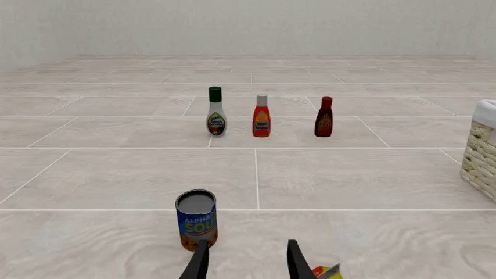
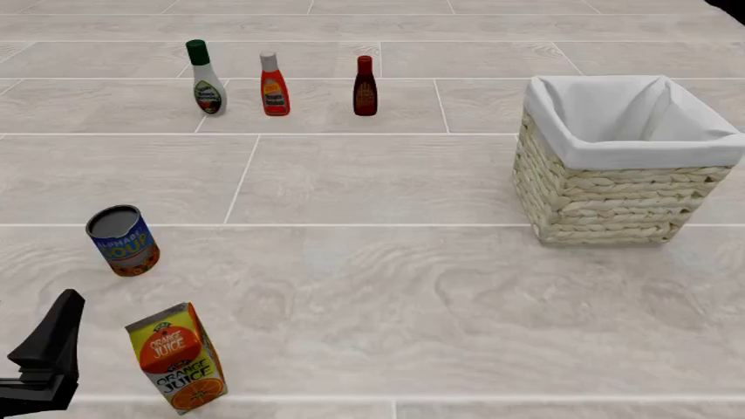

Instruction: Pick the chocolate pudding and place it in the basket.

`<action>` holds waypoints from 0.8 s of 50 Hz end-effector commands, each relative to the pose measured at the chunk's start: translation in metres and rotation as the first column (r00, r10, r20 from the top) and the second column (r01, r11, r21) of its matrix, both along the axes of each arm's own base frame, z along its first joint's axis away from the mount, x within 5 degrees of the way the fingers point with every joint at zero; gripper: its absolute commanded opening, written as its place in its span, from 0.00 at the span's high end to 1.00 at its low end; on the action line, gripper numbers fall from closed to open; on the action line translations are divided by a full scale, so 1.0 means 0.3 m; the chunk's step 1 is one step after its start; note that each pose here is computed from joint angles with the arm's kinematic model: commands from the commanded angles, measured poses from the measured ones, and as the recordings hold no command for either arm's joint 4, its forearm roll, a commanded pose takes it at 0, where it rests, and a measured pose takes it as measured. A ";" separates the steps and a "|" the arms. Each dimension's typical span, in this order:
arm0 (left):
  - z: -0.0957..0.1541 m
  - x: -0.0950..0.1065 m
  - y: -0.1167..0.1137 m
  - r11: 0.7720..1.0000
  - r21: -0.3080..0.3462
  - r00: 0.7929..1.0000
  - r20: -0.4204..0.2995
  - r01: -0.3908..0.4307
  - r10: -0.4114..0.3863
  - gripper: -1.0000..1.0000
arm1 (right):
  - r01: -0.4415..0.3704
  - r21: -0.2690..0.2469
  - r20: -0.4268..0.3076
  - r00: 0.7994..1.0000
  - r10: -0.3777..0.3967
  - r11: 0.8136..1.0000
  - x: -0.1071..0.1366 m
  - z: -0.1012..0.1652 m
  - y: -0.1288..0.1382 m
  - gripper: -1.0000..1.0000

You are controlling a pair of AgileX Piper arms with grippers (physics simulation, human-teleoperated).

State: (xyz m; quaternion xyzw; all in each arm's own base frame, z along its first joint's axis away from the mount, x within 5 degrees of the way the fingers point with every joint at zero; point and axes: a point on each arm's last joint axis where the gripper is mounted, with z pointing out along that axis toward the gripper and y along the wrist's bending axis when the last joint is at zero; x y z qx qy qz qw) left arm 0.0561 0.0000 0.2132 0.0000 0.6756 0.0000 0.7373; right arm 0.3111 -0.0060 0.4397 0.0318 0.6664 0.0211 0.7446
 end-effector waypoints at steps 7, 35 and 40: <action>0.000 0.000 0.000 1.000 0.000 1.000 0.000 0.000 0.000 0.00 | 0.078 -0.033 -0.014 0.997 -0.079 0.996 -0.033 -0.018 -0.075 1.00; 0.000 0.000 0.000 1.000 0.000 1.000 0.000 0.000 0.000 0.00 | 0.130 -0.084 -0.109 0.984 -0.139 0.988 0.019 -0.036 -0.139 1.00; 0.000 0.000 0.000 1.000 0.000 1.000 0.000 0.000 0.000 0.00 | 0.132 -0.086 -0.118 0.983 -0.142 0.988 0.026 -0.037 -0.144 1.00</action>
